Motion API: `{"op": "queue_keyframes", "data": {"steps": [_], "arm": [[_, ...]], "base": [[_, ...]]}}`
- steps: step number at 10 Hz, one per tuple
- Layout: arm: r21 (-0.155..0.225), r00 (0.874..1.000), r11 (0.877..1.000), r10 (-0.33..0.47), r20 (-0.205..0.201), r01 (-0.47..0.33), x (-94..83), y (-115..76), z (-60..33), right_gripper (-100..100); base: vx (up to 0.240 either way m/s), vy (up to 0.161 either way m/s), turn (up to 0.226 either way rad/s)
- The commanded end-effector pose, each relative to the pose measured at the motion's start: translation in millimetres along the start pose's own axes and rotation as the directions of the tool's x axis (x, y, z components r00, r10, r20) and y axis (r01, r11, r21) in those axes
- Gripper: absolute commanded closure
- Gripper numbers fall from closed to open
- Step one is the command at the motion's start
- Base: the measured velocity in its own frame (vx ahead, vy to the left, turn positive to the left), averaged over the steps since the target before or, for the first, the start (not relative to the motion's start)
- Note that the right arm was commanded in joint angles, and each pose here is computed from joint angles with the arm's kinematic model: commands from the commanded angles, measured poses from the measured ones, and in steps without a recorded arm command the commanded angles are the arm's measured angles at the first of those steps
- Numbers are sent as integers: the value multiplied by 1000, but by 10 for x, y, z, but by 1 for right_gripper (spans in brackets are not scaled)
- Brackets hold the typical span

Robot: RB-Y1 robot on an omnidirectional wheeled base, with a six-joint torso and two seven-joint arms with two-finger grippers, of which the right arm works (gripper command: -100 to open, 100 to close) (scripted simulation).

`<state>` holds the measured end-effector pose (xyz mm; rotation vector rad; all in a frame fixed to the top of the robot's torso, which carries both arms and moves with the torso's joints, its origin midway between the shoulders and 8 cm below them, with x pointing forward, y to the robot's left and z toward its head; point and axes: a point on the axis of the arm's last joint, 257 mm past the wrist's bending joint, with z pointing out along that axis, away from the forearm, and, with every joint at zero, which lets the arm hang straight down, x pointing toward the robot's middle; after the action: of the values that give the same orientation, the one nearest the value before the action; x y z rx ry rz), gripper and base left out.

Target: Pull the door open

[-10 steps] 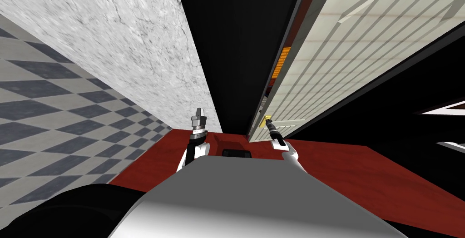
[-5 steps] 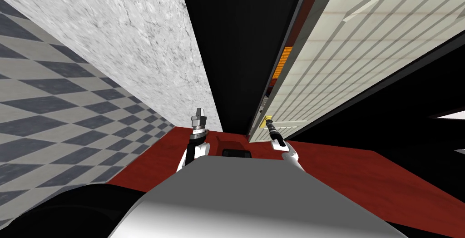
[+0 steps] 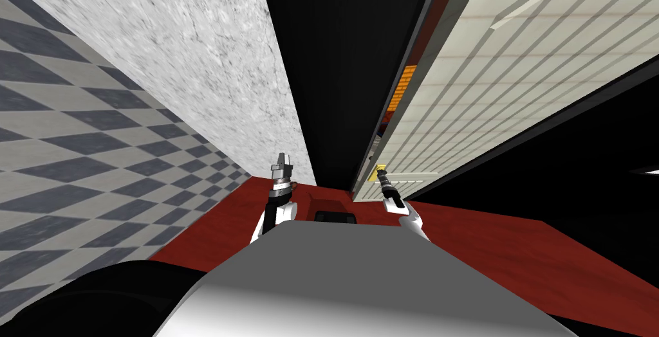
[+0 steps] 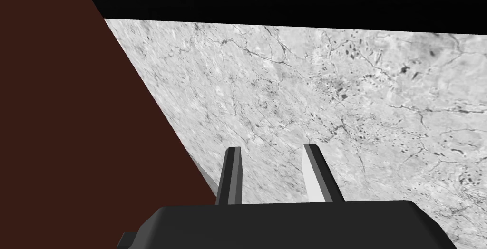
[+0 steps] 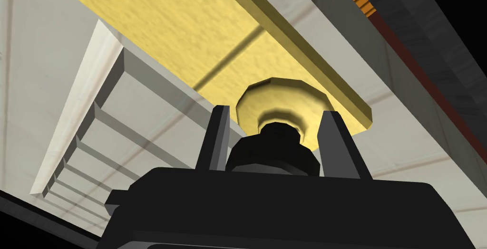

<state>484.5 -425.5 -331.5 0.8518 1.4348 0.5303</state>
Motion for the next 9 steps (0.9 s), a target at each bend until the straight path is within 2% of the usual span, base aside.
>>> {"op": "queue_keyframes", "data": {"steps": [1, 2, 6, 7, 9], "arm": [[20, 999, 999, 42, 19, -43, -148, -101, -28, 100], [20, 999, 999, 42, 19, -43, -148, -101, -28, 100], [16, 987, 987, 160, 26, -161, -149, -92, -61, 100], [16, 986, 986, 166, 26, -167, -149, -92, -61, 100], [12, 971, 971, 238, 30, -238, -151, -85, -85, 100]], "base": [[-24, -32, 56], [-18, -24, 48], [-29, -27, 67], [-28, -29, 42], [-31, -38, 86]]}}
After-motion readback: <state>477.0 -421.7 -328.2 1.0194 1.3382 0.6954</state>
